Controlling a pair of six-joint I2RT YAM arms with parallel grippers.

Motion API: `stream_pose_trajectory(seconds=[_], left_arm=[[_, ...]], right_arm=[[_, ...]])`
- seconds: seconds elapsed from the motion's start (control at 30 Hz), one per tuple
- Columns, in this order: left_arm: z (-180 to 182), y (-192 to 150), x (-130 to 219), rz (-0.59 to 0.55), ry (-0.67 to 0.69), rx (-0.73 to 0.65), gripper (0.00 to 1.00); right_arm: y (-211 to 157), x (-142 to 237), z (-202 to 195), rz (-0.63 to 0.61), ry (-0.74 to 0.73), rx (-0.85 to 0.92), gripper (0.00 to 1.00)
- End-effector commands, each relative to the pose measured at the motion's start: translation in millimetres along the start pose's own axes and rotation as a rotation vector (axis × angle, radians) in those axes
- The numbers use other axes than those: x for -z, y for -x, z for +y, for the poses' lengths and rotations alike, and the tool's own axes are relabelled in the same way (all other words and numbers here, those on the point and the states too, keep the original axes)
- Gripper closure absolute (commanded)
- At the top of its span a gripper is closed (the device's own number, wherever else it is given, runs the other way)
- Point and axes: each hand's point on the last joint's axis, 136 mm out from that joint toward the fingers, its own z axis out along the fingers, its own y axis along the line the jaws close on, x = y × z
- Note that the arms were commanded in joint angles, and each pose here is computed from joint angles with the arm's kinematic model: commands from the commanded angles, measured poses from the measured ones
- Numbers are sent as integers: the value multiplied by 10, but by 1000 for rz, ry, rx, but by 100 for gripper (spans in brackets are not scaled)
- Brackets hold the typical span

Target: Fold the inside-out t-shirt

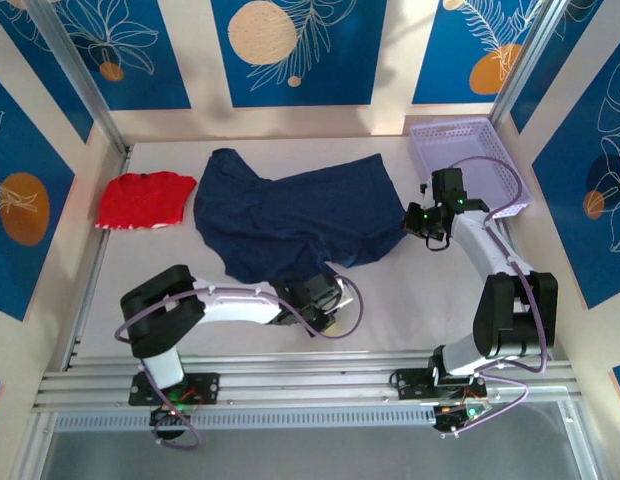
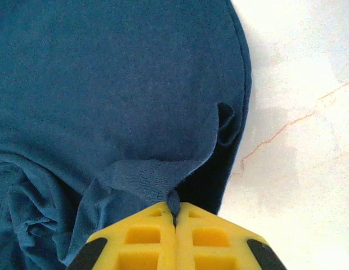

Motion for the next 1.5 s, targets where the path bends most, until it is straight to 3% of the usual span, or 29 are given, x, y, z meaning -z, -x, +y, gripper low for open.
stream_pose_trajectory(seconds=[0.0, 0.1, 0.23, 0.37, 0.47, 0.6, 0.67, 0.87, 1.17, 1.27, 1.47], left_arm=[[4, -342, -138, 132, 34, -54, 83], [-12, -313, -83, 110, 21, -60, 100], [49, -115, 204, -17, -18, 15, 100], [370, 126, 760, -206, -5, 174, 100], [788, 217, 1303, -358, 104, 307, 100], [1496, 154, 2072, -521, 341, 512, 100], [1750, 142, 2519, -588, 476, 545, 100], [2153, 169, 4222, -772, 872, 570, 100], [2043, -9, 6487, -1063, 1128, 547, 100], [1976, 44, 6984, -1133, 1156, 506, 100], [2123, 538, 7361, -1067, 1301, 421, 100]], right_arm=[[-89, -8, 34, 37, 20, 11, 100], [-81, 2, 42, 34, 22, 9, 100], [-64, 66, 90, 12, 47, 2, 100], [31, 278, 184, -63, 102, -15, 100], [130, 489, 247, -147, 138, -23, 100], [219, 628, 401, -189, 201, -21, 100], [300, 791, 477, -233, 208, -3, 100], [662, 1933, 729, -533, 224, 64, 100], [596, 3858, 997, -947, 241, 168, 100], [462, 4346, 1034, -1052, 250, 187, 100], [440, 4742, 1061, -1151, 234, 208, 100]])
